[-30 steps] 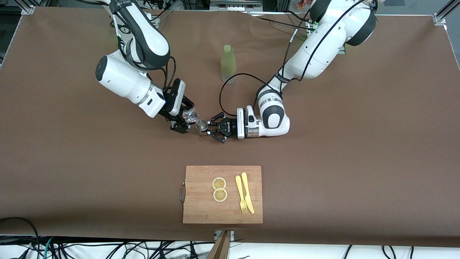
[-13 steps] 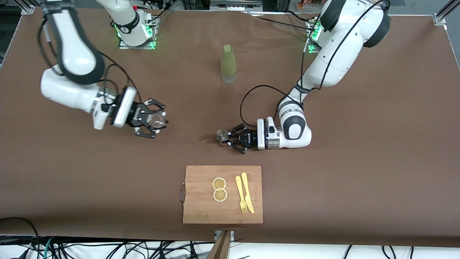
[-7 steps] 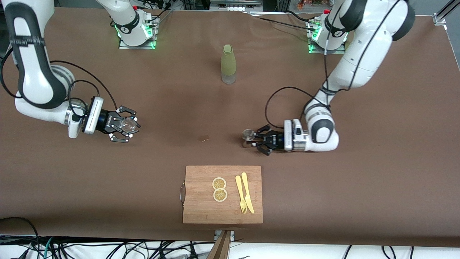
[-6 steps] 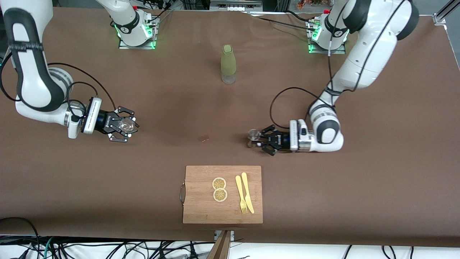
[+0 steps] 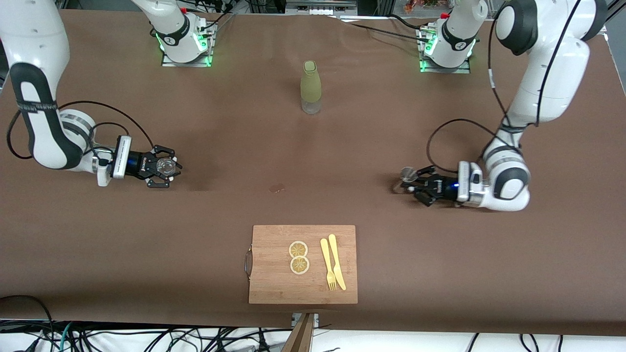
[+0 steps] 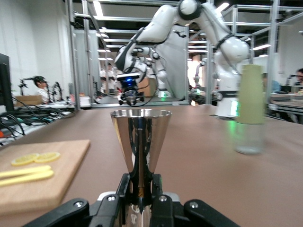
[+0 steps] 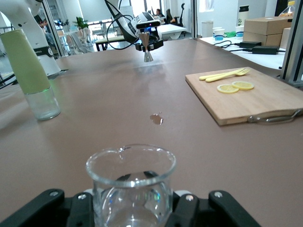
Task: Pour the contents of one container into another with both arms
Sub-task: 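Lower the jigger with the left gripper while the right gripper lowers the beaker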
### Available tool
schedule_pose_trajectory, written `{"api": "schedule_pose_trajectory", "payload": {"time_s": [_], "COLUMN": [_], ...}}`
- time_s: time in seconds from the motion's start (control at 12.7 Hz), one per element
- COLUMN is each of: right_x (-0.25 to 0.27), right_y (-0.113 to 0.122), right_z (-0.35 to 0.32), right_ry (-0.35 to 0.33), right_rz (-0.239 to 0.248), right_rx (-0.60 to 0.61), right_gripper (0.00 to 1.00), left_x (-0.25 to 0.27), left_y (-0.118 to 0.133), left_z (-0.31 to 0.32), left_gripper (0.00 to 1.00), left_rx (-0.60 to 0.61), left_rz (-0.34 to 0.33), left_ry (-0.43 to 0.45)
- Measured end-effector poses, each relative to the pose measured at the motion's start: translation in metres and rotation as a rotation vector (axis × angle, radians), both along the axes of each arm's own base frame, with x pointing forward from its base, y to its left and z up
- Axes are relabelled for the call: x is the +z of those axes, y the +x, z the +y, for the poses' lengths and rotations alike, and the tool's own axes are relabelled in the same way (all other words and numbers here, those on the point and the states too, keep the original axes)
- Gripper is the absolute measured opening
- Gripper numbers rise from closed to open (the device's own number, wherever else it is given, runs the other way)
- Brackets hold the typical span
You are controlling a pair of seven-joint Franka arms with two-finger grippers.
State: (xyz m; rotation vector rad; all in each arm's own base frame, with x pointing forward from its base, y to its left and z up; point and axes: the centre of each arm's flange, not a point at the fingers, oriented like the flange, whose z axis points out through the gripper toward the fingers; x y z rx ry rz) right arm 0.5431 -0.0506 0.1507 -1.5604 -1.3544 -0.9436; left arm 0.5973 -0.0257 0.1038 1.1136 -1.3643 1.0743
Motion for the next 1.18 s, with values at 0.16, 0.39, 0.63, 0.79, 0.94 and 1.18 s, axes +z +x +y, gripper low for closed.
{"api": "schedule_pose_trajectory", "payload": {"time_s": [0.16, 0.39, 0.63, 0.79, 0.94, 1.18], "right_x": [-0.022, -0.054, -0.083, -0.091, -0.095, -0.096], "right_y": [-0.003, 0.006, 0.020, 0.022, 0.020, 0.019], "right_z": [-0.009, -0.017, -0.015, -0.016, -0.018, -0.020], "right_ry": [0.008, 0.033, 0.067, 0.074, 0.077, 0.082], "right_rz": [-0.020, -0.065, -0.085, -0.095, -0.100, -0.105], "right_rx": [-0.001, -0.009, 0.007, 0.007, 0.008, 0.007], "right_gripper": [0.21, 0.21, 0.22, 0.26, 0.27, 0.46], "left_x": [0.000, 0.002, 0.002, -0.007, -0.021, -0.034], "left_y": [-0.013, -0.034, -0.053, -0.063, -0.073, -0.081], "left_z": [0.060, 0.139, 0.178, 0.185, 0.186, 0.188], "left_gripper": [0.21, 0.21, 0.21, 0.21, 0.21, 0.21], "left_rx": [-0.008, 0.040, 0.080, 0.088, 0.077, 0.080], "left_rz": [-0.011, -0.010, 0.006, 0.013, 0.033, 0.048], "left_ry": [0.039, 0.076, 0.063, 0.047, 0.024, 0.012]}}
